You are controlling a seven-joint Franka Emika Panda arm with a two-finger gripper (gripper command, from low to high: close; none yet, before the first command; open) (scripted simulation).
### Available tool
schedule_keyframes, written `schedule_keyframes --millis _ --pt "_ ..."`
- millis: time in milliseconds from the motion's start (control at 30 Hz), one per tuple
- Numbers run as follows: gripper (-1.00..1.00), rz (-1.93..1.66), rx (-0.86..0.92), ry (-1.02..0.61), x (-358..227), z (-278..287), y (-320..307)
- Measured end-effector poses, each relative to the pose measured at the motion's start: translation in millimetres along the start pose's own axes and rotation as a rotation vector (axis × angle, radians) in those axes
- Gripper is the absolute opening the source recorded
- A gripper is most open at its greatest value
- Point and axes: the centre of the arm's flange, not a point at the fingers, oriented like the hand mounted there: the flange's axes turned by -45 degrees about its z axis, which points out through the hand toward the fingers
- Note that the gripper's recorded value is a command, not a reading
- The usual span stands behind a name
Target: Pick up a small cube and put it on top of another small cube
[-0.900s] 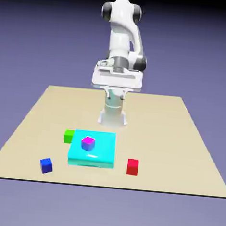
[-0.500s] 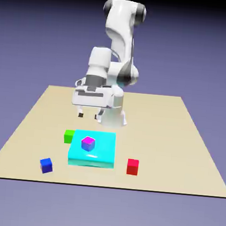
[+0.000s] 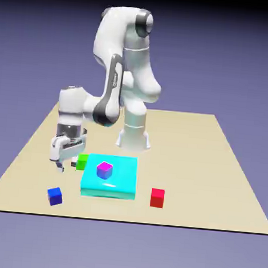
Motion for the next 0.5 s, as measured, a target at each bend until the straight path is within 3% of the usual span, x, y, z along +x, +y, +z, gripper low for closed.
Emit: schedule_keyframes --millis 233,467,500 --pt "0.00 0.583 -0.075 -0.112 71 46 5" --pt "0.00 0.594 -0.076 -0.115 70 108 11" --pt "-1.00 0.594 -0.076 -0.114 69 116 12"
